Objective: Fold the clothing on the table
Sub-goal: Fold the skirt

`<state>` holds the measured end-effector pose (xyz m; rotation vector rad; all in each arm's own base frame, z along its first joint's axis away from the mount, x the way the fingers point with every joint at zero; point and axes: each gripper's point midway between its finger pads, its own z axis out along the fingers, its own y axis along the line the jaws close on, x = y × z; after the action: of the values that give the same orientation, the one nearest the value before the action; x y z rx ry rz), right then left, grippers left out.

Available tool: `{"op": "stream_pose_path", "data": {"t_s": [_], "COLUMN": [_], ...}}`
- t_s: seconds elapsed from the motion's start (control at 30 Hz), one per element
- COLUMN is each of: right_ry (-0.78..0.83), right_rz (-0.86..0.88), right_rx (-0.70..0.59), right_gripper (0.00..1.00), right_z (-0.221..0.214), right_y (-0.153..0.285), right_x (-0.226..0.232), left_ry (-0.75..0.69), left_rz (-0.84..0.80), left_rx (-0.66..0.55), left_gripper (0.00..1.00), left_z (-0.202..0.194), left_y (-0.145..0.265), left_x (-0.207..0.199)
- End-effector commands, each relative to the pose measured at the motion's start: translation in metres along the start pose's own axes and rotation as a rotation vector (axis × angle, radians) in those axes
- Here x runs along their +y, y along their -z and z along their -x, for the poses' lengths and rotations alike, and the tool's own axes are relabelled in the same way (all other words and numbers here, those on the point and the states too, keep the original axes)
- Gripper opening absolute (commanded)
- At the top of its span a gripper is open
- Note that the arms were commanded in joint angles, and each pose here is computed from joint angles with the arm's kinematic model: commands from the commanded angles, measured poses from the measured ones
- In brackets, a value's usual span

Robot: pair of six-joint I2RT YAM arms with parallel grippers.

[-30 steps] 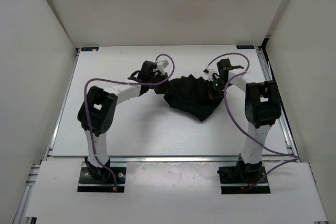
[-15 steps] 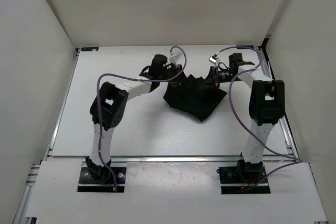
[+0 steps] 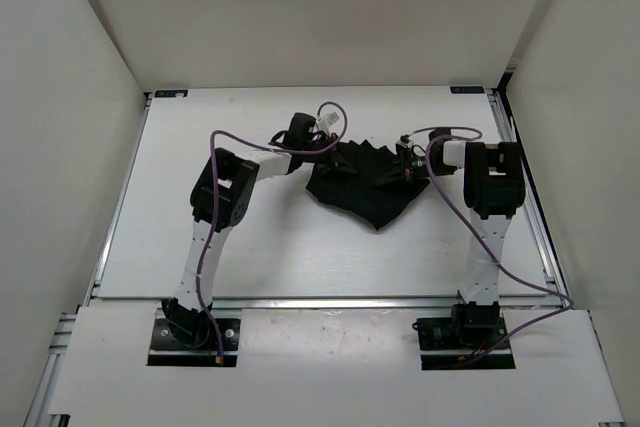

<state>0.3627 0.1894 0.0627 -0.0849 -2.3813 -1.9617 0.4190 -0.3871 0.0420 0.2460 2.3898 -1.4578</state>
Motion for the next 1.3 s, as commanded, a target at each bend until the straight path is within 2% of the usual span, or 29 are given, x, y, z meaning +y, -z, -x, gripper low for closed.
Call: {"op": "stream_pose_path", "data": {"t_s": [0.0,0.07,0.1,0.17,0.2,0.37,0.53,0.57,0.67,0.73,0.77,0.83,0.87,0.9,0.93,1.0,1.03,1.1,1.13,1.17,1.27], "right_ry": [0.137,0.306,0.333,0.422,0.408,0.309,0.278,0.285,0.322,0.361,0.387,0.452,0.458,0.475,0.504,0.5,0.513,0.548,0.579,0.583,0.593], "right_rz": [-0.036,-0.11,-0.154,-0.199,-0.208,-0.22,-0.281,-0.276,-0.272,-0.249,-0.234,-0.236,-0.243,-0.252,-0.273,-0.323,-0.369,-0.47,-0.582,-0.71,-0.886], "right_rx": [-0.029,-0.043,-0.041,-0.019,-0.018,-0.053,-0.031,-0.027,-0.037,-0.054,-0.068,-0.092,-0.097,-0.114,-0.127,-0.179,-0.193,-0.212,-0.231,-0.253,-0.314], "right_gripper": [0.0,0.0,0.0,0.0,0.0,0.01,0.02,0.03,0.05,0.05,0.07,0.13,0.25,0.39,0.46,0.72,0.75,0.87,0.93,0.96,0.99], "right_z": [0.015,0.021,0.022,0.019,0.016,0.016,0.019,0.02,0.028,0.031,0.033,0.033,0.031,0.031,0.031,0.031,0.027,0.024,0.025,0.023,0.011], "right_y": [0.009,0.015,0.017,0.016,0.019,0.031,0.028,0.026,0.024,0.027,0.031,0.037,0.039,0.046,0.05,0.069,0.075,0.086,0.096,0.109,0.13], "right_x": [0.031,0.053,0.053,0.056,0.052,0.031,0.014,0.016,0.03,0.048,0.056,0.078,0.08,0.086,0.094,0.096,0.096,0.094,0.09,0.084,0.076], "left_ry": [-0.14,-0.194,-0.223,-0.242,-0.23,-0.072,0.021,0.045,0.031,0.017,-0.006,-0.016,-0.023,-0.031,-0.027,-0.019,-0.017,-0.008,-0.002,-0.004,0.014], "left_rz": [-0.054,-0.087,-0.107,-0.102,-0.091,0.028,0.128,0.157,0.19,0.199,0.2,0.235,0.24,0.246,0.262,0.357,0.401,0.541,0.587,0.601,0.607], "left_rx": [-0.148,-0.208,-0.228,-0.233,-0.216,-0.115,-0.087,-0.081,-0.104,-0.148,-0.194,-0.247,-0.272,-0.286,-0.295,-0.288,-0.289,-0.284,-0.283,-0.282,-0.291], "left_gripper": [0.0,0.05,0.07,0.08,0.08,0.04,0.05,0.05,0.05,0.11,0.17,0.34,0.44,0.98,0.99,0.99,0.99,0.98,0.99,0.99,0.99], "left_z": [0.06,0.075,0.078,0.071,0.06,-0.016,-0.046,-0.046,-0.031,-0.011,0.006,0.024,0.033,0.037,0.039,0.036,0.033,0.015,0.0,-0.007,-0.042], "left_y": [0.03,0.047,0.058,0.07,0.073,0.08,0.078,0.079,0.084,0.098,0.11,0.136,0.15,0.164,0.171,0.193,0.198,0.226,0.239,0.245,0.274], "left_x": [-0.072,-0.101,-0.119,-0.126,-0.121,-0.049,0.0,0.009,0.005,-0.008,-0.022,-0.036,-0.049,-0.064,-0.067,-0.081,-0.084,-0.086,-0.088,-0.088,-0.082]}}
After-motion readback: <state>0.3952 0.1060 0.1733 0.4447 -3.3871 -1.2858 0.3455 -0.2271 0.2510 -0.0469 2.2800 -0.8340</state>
